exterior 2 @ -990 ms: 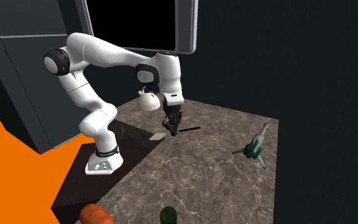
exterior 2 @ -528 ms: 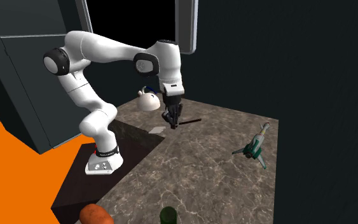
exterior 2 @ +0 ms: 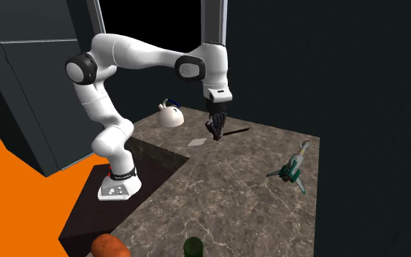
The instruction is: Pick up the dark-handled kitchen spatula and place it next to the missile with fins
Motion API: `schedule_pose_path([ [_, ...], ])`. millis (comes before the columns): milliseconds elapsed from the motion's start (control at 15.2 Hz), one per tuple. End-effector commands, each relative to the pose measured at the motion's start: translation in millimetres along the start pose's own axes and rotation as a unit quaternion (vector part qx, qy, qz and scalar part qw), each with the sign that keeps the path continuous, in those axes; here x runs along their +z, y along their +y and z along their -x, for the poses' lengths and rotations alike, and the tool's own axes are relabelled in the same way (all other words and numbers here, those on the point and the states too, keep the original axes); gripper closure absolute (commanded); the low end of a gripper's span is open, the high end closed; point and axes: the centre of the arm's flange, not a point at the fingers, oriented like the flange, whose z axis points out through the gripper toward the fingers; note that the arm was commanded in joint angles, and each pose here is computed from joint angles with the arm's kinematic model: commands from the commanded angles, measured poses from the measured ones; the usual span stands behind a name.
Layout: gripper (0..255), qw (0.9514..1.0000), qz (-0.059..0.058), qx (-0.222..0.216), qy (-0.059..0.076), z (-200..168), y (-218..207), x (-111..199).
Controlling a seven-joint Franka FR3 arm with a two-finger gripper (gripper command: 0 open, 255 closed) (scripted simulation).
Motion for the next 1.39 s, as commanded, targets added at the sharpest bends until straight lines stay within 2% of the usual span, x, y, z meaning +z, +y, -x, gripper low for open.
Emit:
schedule_pose_path([
  [0,255,1.0000,0.000,0.000,0.000,-15.0,-21.6,1.6],
  [594,255,1.0000,0.000,0.000,0.000,-75.6,-124.0,5.3],
  [1320,255,1.0000,0.000,0.000,0.000,-71.7,-124.0,63.3],
])
